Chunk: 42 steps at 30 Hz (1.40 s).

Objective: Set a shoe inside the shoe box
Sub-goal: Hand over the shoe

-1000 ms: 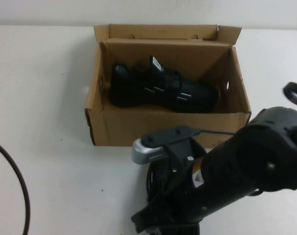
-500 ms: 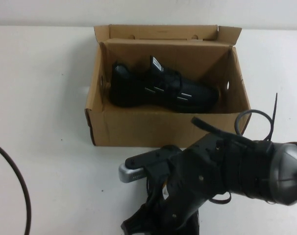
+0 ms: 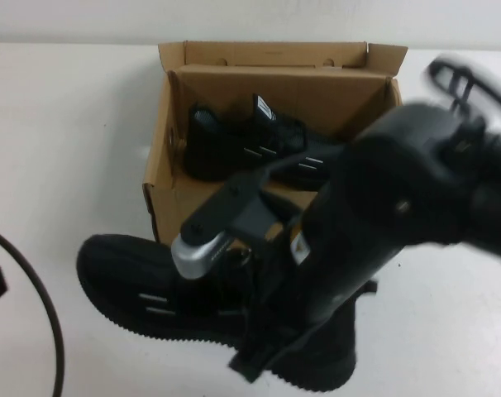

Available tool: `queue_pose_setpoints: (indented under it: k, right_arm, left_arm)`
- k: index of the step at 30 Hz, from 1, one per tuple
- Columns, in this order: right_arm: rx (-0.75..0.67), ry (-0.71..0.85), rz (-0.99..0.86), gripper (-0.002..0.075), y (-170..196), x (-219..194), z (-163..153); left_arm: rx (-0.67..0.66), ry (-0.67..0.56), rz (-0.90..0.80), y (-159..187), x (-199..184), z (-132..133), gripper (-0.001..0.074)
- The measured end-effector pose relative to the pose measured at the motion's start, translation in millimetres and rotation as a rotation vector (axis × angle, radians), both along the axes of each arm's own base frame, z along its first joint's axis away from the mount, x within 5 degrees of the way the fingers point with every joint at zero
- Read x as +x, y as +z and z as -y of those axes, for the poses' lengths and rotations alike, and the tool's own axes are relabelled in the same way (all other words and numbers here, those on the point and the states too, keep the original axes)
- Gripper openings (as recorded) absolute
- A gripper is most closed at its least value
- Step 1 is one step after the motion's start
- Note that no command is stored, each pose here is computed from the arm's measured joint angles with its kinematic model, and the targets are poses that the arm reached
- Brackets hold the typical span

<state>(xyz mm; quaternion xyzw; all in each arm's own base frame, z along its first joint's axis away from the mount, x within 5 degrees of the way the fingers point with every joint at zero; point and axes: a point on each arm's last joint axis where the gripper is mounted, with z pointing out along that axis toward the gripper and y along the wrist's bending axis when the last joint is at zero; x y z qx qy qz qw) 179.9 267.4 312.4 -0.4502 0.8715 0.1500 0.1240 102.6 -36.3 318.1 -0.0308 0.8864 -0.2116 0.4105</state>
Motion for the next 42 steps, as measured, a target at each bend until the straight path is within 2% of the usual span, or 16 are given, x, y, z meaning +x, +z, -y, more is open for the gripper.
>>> queue_pose_setpoints:
  k: [3, 6, 12, 15, 20, 30, 32, 34, 37, 39, 42]
  right_arm:
    - [-0.036, 0.131, 0.097, -0.0008, 31.5, -2.6, 10.7]
    - [-0.086, 0.176, 0.246, -0.0008, 56.0, 1.6, 22.8]
    - [-0.222, 0.281, 0.479, -0.0008, 79.3, 6.8, 46.3]
    - [-0.233, 0.293, 0.537, -0.0008, 85.9, 5.6, 53.1]
    - [-0.213, 0.296, 0.594, -0.0008, 93.8, -3.4, 67.5]
    - [-0.196, 0.280, 0.628, -0.0008, 100.8, -28.4, 103.4]
    - [-0.182, 0.273, 0.643, -0.0008, 105.4, -32.1, 108.3]
    - [-0.176, 0.269, 0.651, -0.0008, 108.3, -34.7, 112.1]
    - [-0.185, 0.266, 0.643, -0.0008, 109.1, -36.8, 115.6]
    - [-0.197, 0.267, 0.630, -0.0008, 108.1, -37.4, 116.6]
    - [-0.195, 0.268, 0.624, -0.0008, 107.4, -37.9, 116.3]
  left_arm:
    - [-0.063, -0.046, -0.004, 1.9, -1.8, 6.3, -0.0001]
    - [-0.098, -0.116, 0.023, 5.2, -3.3, 12.5, -0.0001]
    - [-0.147, -0.261, 0.015, 3.6, 9.4, 26.1, -0.0001]
    - [-0.182, -0.329, -0.024, -2.8, 25.4, 33.9, -0.0001]
    - [-0.330, -0.417, -0.078, -13.8, 55.8, 49.1, -0.0001]
    - [-0.676, -0.491, -0.259, -41.1, 99.3, 69.6, 0.0011]
    - [-0.724, -0.502, -0.288, -45.5, 103.8, 71.8, 0.0062]
    - [-0.777, -0.503, -0.300, -46.5, 107.3, 73.2, 0.0168]
    - [-0.816, -0.499, -0.299, -45.7, 111.3, 74.1, 0.0426]
    - [-0.826, -0.501, -0.291, -43.6, 112.7, 74.3, 0.0571]
    - [-0.829, -0.505, -0.283, -42.1, 113.2, 74.5, 0.0657]
